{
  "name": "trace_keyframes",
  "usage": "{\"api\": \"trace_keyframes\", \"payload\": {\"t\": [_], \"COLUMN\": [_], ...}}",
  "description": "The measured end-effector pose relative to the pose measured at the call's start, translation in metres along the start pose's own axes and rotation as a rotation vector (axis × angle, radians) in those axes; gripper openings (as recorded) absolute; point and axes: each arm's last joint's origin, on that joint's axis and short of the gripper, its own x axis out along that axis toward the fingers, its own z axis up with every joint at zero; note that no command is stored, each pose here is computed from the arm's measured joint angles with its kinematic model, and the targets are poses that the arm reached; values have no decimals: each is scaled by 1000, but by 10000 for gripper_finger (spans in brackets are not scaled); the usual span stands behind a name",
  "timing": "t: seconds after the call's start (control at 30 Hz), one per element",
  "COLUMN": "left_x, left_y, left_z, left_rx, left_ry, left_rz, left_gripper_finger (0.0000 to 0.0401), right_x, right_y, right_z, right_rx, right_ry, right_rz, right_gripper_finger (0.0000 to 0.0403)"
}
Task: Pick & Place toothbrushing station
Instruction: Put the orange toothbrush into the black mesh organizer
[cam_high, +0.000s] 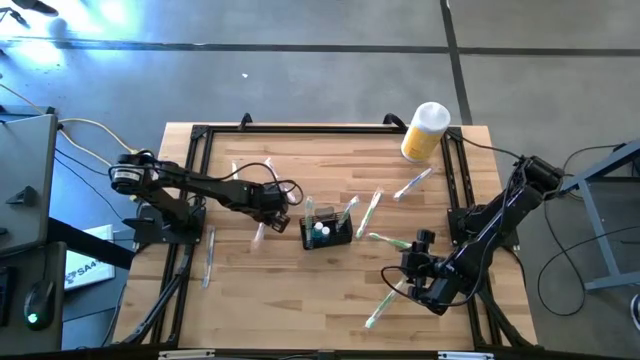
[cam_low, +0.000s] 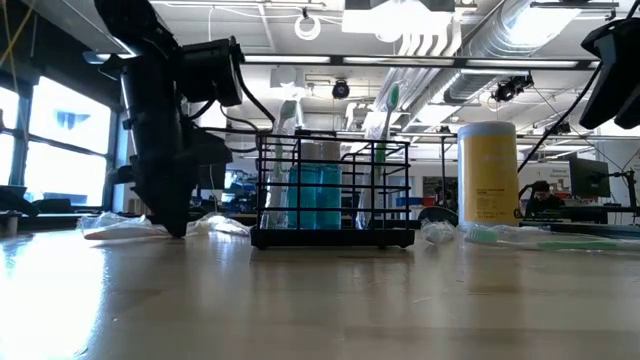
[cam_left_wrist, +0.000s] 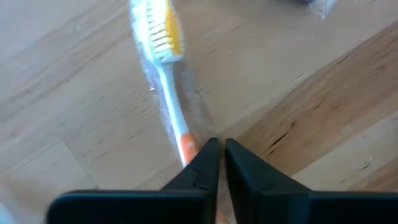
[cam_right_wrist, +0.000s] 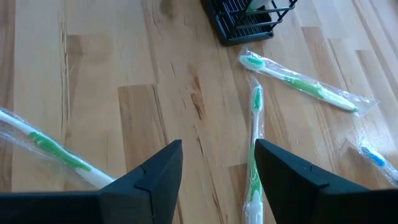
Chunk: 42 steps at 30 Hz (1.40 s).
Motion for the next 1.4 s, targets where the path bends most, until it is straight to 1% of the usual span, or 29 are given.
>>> {"api": "trace_keyframes", "payload": {"t": [0.17,0.3,0.4,0.57,0.67,0.8,0.9,1.13,1.4], "left_x": [0,-3,-11,-30,-41,-48,-49,-50,-55], "left_y": [0,-4,-15,-29,-36,-43,-41,-42,-44], "left_z": [0,-2,-2,-4,-3,-2,-2,-1,-10], "left_rx": [4,35,70,132,147,153,155,150,155], "left_ry": [-2,-18,-45,-53,-82,-98,-93,-100,-94], "left_rz": [5,11,9,62,84,67,83,81,78], "left_gripper_finger": [2,1,0,0,0,0,0,0,0], "right_x": [0,0,0,0,0,0,0,0,0], "right_y": [0,0,0,1,1,1,1,1,1], "right_z": [0,0,0,1,1,1,1,0,0], "right_rx": [0,-8,-16,-20,-20,-20,-20,-19,-19], "right_ry": [0,0,-1,-4,-4,-4,-4,6,5], "right_rz": [0,0,2,6,6,6,7,15,15], "right_gripper_finger": [193,193,193,193,193,193,193,193,193]}}
